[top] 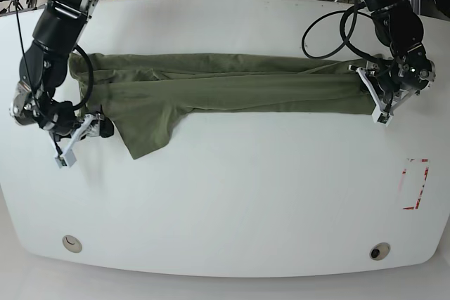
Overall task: Fold the T-shirt properly
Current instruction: 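Tuck the folded shirt end with the right gripper and straighten it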
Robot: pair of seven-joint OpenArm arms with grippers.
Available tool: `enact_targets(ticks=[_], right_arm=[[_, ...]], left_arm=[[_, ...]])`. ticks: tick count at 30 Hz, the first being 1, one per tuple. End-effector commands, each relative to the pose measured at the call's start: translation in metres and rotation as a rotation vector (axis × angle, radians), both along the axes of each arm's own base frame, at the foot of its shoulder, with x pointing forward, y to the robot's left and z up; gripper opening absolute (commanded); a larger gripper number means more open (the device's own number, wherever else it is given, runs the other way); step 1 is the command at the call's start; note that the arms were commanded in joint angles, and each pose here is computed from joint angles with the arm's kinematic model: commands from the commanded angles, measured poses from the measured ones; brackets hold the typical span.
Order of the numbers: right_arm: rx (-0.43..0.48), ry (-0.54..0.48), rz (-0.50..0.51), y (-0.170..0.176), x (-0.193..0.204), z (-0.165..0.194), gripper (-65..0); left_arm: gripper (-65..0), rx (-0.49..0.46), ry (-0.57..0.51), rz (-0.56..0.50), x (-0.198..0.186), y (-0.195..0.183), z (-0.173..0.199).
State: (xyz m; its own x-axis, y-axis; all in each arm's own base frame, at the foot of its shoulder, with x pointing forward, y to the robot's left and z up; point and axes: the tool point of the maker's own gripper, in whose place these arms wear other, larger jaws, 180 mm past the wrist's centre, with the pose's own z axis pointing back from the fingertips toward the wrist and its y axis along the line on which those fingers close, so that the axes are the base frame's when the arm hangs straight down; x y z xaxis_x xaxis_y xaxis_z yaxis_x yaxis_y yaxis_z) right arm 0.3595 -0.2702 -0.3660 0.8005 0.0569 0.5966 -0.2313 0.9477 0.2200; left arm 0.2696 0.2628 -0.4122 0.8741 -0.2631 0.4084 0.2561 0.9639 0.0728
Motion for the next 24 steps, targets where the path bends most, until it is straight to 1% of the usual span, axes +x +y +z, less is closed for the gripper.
enact_targets(ticks=[1, 4, 10, 14, 17, 24], right_arm=[[0.017, -0.072, -0.015, -0.002, 0.022, 0.015, -14.0], [0.053, -0.087, -0.005, 0.01, 0.035, 0.013, -14.0], [0.113, -0.093, -0.002, 0.026, 0.048, 0.001, -14.0], [0.139, -0.08, -0.005, 0.032, 0.047, -0.011, -14.0], [0.172, -0.08, -0.006, 0.045, 0.047, -0.018, -14.0], [0.209, -0.051, 0.009, 0.066, 0.038, -0.032, -14.1]], left_arm=[[-51.1, 0.038, 0.031, 0.007, -0.005, 0.009, 0.0], [-51.1, 0.038, 0.033, 0.007, -0.006, 0.009, -0.001], [-51.1, 0.039, 0.041, 0.006, -0.011, 0.009, -0.003], [-51.1, 0.04, 0.046, 0.006, -0.013, 0.009, -0.004], [-51.1, 0.039, 0.047, 0.006, -0.013, 0.009, -0.005], [-51.1, 0.038, 0.047, 0.006, -0.013, 0.009, -0.005]])
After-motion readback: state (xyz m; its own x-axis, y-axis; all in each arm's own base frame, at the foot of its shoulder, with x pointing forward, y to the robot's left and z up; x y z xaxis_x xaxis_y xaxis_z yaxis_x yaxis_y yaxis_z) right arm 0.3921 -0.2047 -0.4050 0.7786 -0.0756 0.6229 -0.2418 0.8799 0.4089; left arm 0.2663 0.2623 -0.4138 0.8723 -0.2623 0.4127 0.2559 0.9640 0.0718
